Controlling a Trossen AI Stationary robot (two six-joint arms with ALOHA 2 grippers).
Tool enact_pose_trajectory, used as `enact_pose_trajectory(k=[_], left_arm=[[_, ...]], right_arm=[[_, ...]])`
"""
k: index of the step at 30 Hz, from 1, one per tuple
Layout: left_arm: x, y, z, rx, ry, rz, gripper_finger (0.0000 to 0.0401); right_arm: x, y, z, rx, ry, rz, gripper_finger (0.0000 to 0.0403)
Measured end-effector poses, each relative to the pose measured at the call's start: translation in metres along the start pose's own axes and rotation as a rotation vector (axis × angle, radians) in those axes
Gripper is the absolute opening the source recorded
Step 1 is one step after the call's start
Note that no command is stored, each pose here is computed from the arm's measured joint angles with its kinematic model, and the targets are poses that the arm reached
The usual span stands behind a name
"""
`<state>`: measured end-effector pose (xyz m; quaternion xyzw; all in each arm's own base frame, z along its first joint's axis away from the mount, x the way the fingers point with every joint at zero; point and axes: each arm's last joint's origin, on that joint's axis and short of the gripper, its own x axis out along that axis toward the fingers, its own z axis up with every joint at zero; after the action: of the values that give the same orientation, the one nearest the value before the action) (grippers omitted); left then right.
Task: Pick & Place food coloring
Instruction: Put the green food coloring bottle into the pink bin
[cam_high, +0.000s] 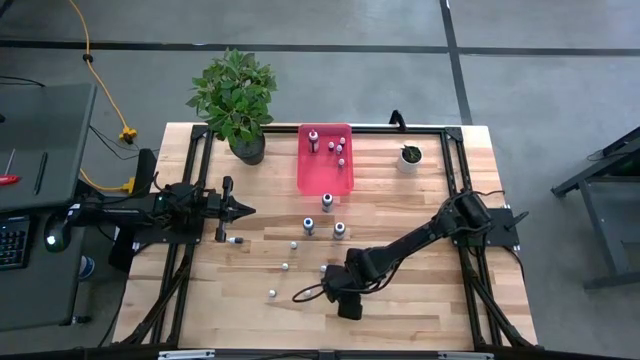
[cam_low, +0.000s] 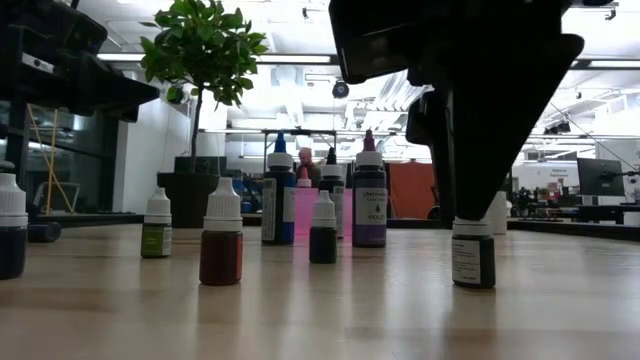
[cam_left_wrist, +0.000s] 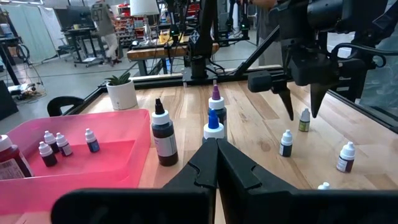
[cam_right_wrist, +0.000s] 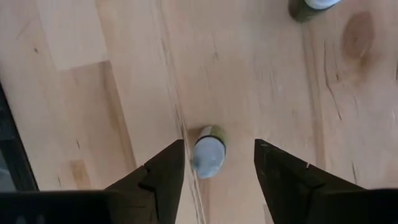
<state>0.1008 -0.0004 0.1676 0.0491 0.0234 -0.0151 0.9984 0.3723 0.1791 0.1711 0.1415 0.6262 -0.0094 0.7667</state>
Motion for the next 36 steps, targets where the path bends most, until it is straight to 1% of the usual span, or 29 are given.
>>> enact_pose_trajectory(k=[4, 8, 17, 28, 36], left_arm=[[0.0, 0.0, 0.0, 0.0, 0.0, 0.0, 0.0], [0.0, 0.0, 0.0001, 0.0, 0.0, 0.0, 0.0], [0.0, 0.0, 0.0001, 0.0, 0.0, 0.0, 0.0], [0.0, 0.0, 0.0001, 0.0, 0.0, 0.0, 0.0], [0.0, 0.0, 0.0001, 0.0, 0.0, 0.0, 0.0]], right_arm=[[0.0, 0.0011, -0.0004, -0.019, 0.017, 0.028, 0.0153], [0.0, 0.0013, -0.0003, -0.022, 0.014, 0.028, 0.0135], [0.0, 0.0012, 0.0, -0.022, 0.012, 0.028, 0.0114], [0.0001, 0.0018, -0.0006, -0.022, 0.027, 0.046, 0.0074], [0.0, 0.0019, -0.0005, -0.019, 0.029, 0.05, 0.0058]])
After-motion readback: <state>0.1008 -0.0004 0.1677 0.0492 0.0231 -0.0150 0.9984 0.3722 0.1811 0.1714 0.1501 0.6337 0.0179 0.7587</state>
